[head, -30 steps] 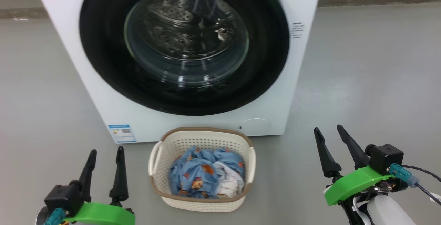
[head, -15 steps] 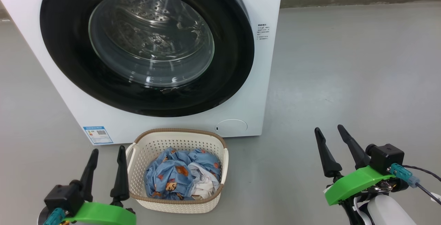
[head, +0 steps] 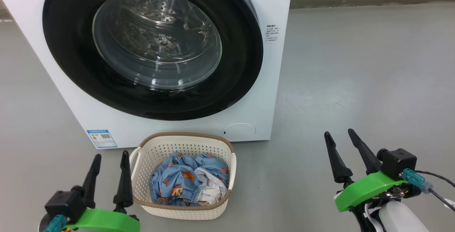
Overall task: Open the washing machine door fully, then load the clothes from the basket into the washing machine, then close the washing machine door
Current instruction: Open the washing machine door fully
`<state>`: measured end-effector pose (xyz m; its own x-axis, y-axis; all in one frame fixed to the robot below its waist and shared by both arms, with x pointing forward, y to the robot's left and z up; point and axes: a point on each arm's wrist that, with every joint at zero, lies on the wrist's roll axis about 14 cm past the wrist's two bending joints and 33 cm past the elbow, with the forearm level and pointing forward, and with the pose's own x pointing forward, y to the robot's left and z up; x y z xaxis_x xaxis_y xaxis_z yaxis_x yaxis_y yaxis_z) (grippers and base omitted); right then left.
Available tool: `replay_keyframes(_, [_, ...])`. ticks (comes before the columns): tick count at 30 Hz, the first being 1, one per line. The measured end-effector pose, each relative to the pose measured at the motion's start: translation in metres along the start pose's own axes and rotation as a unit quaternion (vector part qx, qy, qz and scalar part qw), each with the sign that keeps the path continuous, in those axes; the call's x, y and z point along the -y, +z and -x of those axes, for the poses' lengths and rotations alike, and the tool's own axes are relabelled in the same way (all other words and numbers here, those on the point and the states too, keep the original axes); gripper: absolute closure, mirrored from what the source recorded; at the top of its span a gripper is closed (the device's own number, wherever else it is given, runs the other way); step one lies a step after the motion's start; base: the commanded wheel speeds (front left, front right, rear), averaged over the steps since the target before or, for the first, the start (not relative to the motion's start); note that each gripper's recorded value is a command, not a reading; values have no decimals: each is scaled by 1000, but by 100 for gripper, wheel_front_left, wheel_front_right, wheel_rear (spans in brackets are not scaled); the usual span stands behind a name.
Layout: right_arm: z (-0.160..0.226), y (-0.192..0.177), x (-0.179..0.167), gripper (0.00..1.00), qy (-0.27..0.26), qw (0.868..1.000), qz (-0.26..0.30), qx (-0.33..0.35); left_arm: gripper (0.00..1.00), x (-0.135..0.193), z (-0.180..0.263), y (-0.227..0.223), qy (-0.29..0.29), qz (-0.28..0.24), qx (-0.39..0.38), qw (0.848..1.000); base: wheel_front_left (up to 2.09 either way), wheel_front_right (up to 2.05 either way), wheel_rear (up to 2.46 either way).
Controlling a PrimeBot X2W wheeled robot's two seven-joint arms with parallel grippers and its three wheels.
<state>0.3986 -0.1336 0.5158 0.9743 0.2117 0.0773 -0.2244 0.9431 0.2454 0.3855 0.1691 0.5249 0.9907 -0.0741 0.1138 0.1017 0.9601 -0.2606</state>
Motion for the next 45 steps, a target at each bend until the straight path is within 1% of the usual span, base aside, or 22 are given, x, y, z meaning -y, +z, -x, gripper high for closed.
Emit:
replay_keyframes(18, [-1, -3, 0, 0, 1, 1000, 0, -4, 0, -1, 2, -5, 4, -3, -8, 1000, 0, 0, 0])
replay_keyframes(27, [-4, -10, 2, 0, -2, 1000, -2, -14, 0, -6, 1, -11, 12, -5, -17, 1000, 0, 0, 0])
replay_keyframes(33, [-22, 0, 2, 0, 3, 1000, 1, -3, 0, -10, 0, -16, 20, -5, -24, 1000, 0, 0, 0])
replay_keyframes(38, [-38, 6, 11, 0, -5, 1000, 0, 5, 0, -17, 0, -24, 29, -7, -35, 999, 0, 0, 0])
replay_keyframes(39, [-41, 7, 13, 20, -5, 1000, 0, 6, 0, -18, 0, -26, 31, -7, -38, 999, 0, 0, 0])
replay_keyframes(40, [-45, 8, 14, 57, -6, 1000, 0, 8, 0, -19, -1, -27, 32, -7, -40, 999, 0, 0, 0])
replay_keyframes(41, [-49, 10, 16, 76, -7, 1000, -3, 11, 0, -21, -1, -28, 34, -7, -42, 999, 0, 0, 0])
replay_keyframes(42, [-53, 13, 18, 100, -9, 1000, -6, 16, 0, -22, -1, -30, 36, -7, -43, 998, 0, 0, 0])
replay_keyframes(45, [-68, 22, 21, 100, -8, 999, -17, 30, 0, -26, -6, -29, 40, -6, -43, 998, 0, 0, 0])
